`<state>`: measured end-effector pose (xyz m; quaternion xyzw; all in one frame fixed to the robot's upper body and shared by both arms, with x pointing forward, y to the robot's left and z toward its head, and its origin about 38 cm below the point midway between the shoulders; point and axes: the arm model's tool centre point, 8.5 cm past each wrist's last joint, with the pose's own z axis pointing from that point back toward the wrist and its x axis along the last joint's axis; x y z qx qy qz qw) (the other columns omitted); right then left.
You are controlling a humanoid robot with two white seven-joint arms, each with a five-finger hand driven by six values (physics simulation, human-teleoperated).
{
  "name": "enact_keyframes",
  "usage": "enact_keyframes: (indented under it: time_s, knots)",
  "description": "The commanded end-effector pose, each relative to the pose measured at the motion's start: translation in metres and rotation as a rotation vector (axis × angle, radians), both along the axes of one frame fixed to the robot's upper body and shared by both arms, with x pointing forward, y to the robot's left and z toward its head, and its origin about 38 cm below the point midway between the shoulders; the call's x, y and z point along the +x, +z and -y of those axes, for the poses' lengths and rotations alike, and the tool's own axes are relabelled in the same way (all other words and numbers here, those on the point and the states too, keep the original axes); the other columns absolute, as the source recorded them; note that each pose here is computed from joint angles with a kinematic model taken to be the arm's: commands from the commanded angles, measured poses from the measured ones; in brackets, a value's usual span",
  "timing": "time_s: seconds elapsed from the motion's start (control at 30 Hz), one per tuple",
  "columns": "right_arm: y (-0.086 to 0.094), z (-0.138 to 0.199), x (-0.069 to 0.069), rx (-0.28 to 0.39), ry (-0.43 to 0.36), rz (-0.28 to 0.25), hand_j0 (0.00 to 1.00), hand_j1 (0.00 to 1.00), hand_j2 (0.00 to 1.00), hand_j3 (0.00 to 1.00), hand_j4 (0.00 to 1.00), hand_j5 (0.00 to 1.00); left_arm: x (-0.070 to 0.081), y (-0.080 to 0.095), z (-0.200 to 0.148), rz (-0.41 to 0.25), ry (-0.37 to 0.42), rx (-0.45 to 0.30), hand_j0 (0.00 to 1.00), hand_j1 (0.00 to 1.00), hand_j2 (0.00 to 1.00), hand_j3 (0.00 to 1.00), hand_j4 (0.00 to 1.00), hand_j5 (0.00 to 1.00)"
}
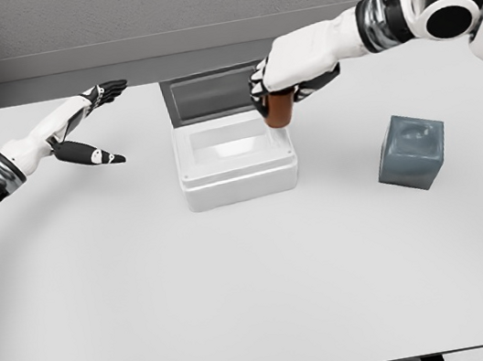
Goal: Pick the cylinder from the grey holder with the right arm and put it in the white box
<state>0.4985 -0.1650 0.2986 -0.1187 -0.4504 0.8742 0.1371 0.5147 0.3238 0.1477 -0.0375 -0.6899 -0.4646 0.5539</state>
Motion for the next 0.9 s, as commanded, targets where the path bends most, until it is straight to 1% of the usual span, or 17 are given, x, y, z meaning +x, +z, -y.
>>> enact_keyframes:
  time_s: [0.0, 0.1, 0.17, 0.2, 0.33, 0.6, 0.87]
  knots:
    - [-0.001, -0.008, 0.001, 0.007, 0.007, -0.005, 0.40, 0.40, 0.40, 0.40, 0.40, 0.40, 0.000, 0.001, 0.000, 0.000, 0.003, -0.008, 1.00, 1.00, 1.00, 1.00, 1.00, 1.00]
    - [-0.007, -0.015, 0.003, -0.010, 0.012, -0.011, 0.40, 0.40, 0.40, 0.40, 0.40, 0.40, 0.000, 0.001, 0.000, 0.000, 0.003, -0.008, 1.00, 1.00, 1.00, 1.00, 1.00, 1.00]
    - [-0.009, -0.012, 0.005, -0.017, 0.003, -0.012, 0.40, 0.40, 0.40, 0.40, 0.40, 0.40, 0.000, 0.001, 0.000, 0.000, 0.003, -0.008, 1.00, 1.00, 1.00, 1.00, 1.00, 1.00]
    - [-0.010, -0.012, 0.006, -0.031, 0.001, -0.005, 0.40, 0.40, 0.40, 0.40, 0.40, 0.40, 0.000, 0.001, 0.000, 0.000, 0.003, -0.008, 1.00, 1.00, 1.00, 1.00, 1.00, 1.00]
    - [-0.014, -0.006, 0.010, -0.036, -0.023, -0.013, 0.40, 0.40, 0.40, 0.40, 0.40, 0.40, 0.000, 0.001, 0.000, 0.000, 0.003, -0.008, 1.00, 1.00, 1.00, 1.00, 1.00, 1.00]
    - [-0.010, -0.008, 0.010, -0.031, -0.017, -0.003, 0.40, 0.40, 0.40, 0.40, 0.40, 0.40, 0.000, 0.000, 0.000, -0.001, 0.003, -0.008, 1.00, 1.00, 1.00, 1.00, 1.00, 1.00]
    - [-0.012, -0.007, 0.009, -0.036, -0.017, -0.008, 0.40, 0.40, 0.40, 0.40, 0.40, 0.40, 0.000, 0.000, 0.000, -0.001, 0.003, -0.008, 1.00, 1.00, 1.00, 1.00, 1.00, 1.00]
